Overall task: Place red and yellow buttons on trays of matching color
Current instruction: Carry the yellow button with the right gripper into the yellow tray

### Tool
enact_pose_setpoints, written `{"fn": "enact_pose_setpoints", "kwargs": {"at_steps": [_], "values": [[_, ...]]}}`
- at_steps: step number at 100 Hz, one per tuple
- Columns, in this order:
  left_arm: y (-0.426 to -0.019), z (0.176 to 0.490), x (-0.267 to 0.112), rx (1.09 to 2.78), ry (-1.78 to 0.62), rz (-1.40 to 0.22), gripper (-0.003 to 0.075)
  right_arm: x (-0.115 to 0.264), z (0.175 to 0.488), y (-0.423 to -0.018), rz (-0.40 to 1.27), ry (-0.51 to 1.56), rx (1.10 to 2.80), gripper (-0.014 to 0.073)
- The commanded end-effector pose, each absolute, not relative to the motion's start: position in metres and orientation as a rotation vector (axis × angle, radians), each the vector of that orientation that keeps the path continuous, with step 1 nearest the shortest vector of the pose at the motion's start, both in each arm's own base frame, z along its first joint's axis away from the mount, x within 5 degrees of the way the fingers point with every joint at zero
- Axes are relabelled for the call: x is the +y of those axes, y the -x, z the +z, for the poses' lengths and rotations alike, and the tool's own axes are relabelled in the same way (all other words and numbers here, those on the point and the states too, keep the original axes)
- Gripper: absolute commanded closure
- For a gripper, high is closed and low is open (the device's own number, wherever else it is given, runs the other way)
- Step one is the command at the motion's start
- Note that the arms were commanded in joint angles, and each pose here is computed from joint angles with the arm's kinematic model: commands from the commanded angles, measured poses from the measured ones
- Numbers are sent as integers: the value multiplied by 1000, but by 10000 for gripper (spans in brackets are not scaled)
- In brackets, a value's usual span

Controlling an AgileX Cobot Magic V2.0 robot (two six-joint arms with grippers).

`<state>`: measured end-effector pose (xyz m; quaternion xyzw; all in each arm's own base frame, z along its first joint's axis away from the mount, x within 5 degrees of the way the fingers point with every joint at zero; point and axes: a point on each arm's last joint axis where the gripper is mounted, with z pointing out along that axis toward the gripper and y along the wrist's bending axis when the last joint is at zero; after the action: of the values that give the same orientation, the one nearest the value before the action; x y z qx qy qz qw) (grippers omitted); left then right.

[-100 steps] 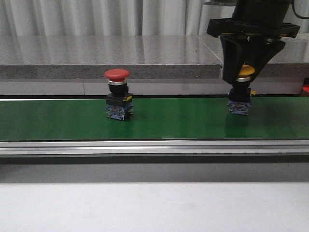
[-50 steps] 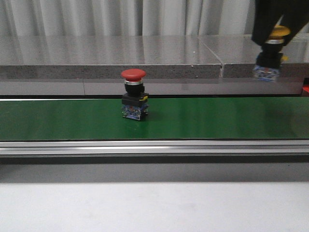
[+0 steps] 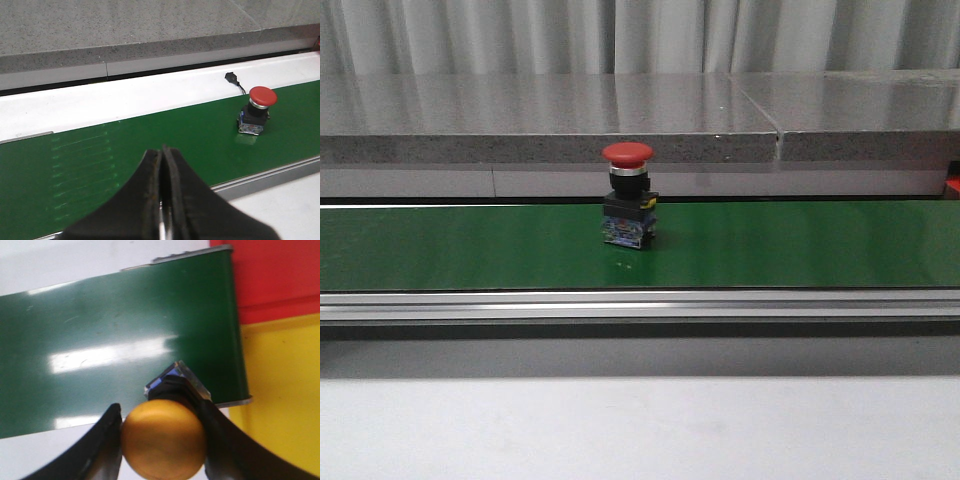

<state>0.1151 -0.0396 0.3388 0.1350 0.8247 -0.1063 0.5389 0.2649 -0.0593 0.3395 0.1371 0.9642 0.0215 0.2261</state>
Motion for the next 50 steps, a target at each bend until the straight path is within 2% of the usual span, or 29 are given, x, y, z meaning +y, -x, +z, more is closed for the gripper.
{"fn": "enact_pose_setpoints", "kwargs": {"at_steps": [1, 30, 50], "values": [[-117, 353, -41, 1869, -297, -279, 741, -79, 356, -255, 20, -493, 2545, 391], [-117, 353, -41, 1869, -297, -279, 741, -121, 334, -243, -24, -768, 2476, 391], [-117, 353, -41, 1869, -297, -279, 741, -132, 307, -252, -25, -841, 2447, 391]]}}
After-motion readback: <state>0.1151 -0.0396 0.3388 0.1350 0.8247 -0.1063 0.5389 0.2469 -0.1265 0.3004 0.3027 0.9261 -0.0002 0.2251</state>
